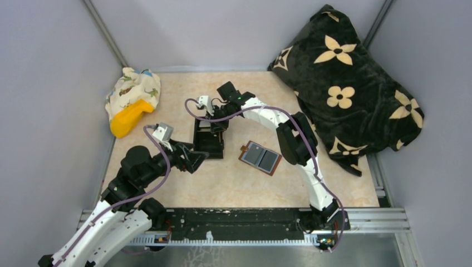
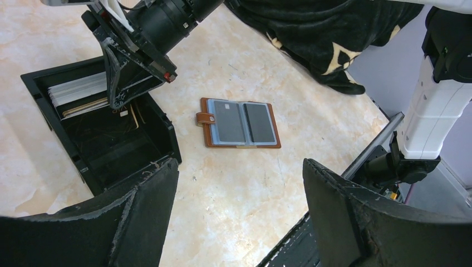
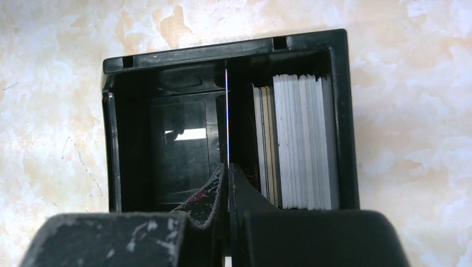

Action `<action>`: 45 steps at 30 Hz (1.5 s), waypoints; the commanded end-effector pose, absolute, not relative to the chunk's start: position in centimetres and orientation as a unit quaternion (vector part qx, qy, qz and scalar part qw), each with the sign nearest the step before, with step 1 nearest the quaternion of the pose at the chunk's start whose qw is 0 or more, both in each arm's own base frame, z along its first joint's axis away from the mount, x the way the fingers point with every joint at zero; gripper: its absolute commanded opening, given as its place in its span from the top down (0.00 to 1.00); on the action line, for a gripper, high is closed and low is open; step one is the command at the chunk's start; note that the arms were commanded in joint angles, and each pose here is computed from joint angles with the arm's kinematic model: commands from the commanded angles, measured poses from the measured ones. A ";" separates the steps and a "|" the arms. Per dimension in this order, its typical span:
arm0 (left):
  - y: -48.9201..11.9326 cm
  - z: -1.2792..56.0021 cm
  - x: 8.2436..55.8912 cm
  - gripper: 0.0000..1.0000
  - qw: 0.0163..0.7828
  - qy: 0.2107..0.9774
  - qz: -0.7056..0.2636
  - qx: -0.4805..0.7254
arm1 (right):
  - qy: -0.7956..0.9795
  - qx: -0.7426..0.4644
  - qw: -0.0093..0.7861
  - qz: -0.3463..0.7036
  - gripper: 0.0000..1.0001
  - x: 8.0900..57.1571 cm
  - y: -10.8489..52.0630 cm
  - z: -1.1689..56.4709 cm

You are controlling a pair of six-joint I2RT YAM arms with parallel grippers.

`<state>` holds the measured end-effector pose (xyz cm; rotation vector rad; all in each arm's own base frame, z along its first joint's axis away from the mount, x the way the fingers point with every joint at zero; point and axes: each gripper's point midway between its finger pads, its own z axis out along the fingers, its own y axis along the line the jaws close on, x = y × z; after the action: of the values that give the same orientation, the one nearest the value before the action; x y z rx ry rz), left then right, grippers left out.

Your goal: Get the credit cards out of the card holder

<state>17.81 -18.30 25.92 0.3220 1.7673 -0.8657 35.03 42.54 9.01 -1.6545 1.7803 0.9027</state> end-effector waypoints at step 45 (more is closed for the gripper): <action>-22.3 26.2 17.6 0.15 0.504 0.721 -0.448 0.161 | 0.621 -0.469 0.576 0.251 0.80 33.0 37.6 26.1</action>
<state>17.97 -18.84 26.07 0.3271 1.7565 -0.8897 33.40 40.04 20.71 -1.3427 1.5357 0.6553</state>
